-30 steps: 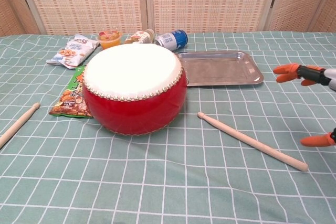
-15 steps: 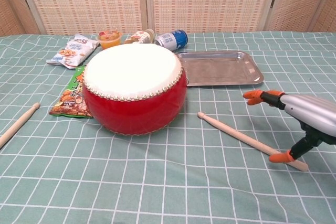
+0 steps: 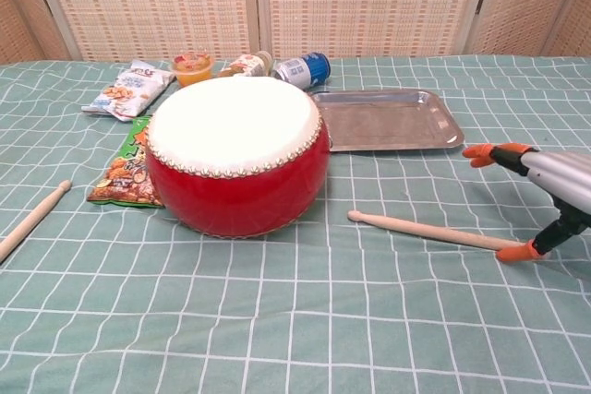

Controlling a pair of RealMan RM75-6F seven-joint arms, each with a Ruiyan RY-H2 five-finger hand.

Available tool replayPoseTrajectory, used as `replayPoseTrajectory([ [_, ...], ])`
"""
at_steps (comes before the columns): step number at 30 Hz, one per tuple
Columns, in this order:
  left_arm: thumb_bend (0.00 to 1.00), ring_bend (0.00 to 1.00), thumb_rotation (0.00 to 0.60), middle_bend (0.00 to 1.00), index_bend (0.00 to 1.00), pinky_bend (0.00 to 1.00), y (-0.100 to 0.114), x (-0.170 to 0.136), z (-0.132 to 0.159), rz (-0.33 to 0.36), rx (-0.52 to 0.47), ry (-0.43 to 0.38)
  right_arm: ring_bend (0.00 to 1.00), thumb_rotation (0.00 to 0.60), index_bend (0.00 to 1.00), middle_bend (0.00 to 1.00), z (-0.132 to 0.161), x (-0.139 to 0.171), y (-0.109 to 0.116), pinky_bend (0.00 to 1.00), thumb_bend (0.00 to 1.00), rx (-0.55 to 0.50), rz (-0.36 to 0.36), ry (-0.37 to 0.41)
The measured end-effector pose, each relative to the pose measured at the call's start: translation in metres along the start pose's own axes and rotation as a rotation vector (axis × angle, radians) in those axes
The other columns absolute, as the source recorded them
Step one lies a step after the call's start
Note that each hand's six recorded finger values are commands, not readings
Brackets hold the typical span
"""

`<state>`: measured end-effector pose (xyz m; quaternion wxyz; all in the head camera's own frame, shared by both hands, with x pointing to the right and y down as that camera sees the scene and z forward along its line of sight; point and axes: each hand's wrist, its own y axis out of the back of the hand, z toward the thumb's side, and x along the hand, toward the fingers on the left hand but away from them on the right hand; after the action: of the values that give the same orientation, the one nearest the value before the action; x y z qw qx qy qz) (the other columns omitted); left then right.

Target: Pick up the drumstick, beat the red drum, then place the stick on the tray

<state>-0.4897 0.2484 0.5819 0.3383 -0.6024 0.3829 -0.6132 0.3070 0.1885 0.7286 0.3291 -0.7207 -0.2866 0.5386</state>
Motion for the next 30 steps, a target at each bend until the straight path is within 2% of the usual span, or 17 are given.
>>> replayPoseTrajectory([
  [4, 0.26, 0.02, 0.6, 0.03, 0.03, 0.07, 0.001, 0.0, 0.0, 0.003, 0.001, 0.002, 0.02, 0.6, 0.15, 0.11, 0.003, 0.0, 0.008, 0.15, 0.0, -0.046, -0.007, 0.007],
  [10, 0.26, 0.02, 0.6, 0.03, 0.03, 0.07, 0.002, -0.001, 0.0, 0.003, 0.003, 0.002, 0.03, 0.6, 0.27, 0.11, 0.03, 0.002, 0.022, 0.15, 0.01, -0.192, 0.024, 0.072],
  [15, 0.26, 0.02, 0.6, 0.03, 0.03, 0.07, 0.003, -0.001, 0.001, 0.005, 0.003, -0.003, 0.03, 0.6, 0.42, 0.11, 0.047, -0.015, 0.029, 0.15, 0.11, -0.238, 0.042, 0.107],
  [21, 0.26, 0.02, 0.6, 0.03, 0.04, 0.07, 0.002, -0.004, -0.003, 0.0, 0.001, 0.006, 0.03, 0.6, 0.49, 0.11, 0.071, -0.041, 0.019, 0.15, 0.14, -0.228, 0.078, 0.131],
  [30, 0.26, 0.02, 0.6, 0.03, 0.04, 0.07, -0.001, -0.006, -0.01, -0.012, -0.002, 0.025, 0.03, 0.6, 0.49, 0.11, 0.086, -0.066, 0.006, 0.15, 0.18, -0.176, 0.109, 0.13],
])
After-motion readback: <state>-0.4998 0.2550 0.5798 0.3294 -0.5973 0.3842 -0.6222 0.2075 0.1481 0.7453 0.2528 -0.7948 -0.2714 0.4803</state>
